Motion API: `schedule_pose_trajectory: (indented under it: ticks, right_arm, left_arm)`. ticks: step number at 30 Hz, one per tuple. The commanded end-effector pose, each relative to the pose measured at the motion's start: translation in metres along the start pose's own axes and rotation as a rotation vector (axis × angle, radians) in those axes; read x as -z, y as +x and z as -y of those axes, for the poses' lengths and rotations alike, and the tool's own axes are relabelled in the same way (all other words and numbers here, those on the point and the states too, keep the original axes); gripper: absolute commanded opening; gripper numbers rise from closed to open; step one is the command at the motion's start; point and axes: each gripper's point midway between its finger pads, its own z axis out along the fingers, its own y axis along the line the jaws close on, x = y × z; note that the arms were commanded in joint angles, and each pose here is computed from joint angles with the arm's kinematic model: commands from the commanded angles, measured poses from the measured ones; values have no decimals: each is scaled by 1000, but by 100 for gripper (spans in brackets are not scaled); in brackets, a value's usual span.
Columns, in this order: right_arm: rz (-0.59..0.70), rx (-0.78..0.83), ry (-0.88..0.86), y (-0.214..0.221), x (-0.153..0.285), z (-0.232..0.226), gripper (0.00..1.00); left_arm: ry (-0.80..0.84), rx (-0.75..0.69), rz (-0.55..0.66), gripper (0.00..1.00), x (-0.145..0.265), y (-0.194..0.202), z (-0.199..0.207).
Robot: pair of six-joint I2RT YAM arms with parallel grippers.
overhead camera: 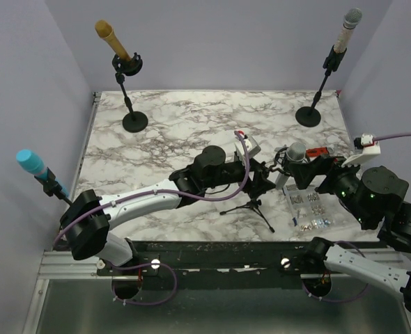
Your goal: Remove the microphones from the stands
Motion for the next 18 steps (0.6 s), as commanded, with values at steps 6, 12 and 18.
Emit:
schedule_pose_trajectory:
  ticks: [6, 12, 18]
  right_arm:
    - [150, -28, 90, -19, -4, 19, 100]
    - [185, -2, -5, -20, 1, 10, 100]
    - [94, 67, 22, 0, -18, 5, 100]
  left_arm:
    - [-71, -25, 60, 56, -17, -15, -11]
    - [-122, -61, 66, 35, -14, -14, -17]
    - [-210, -116, 83, 0, 3, -16, -29]
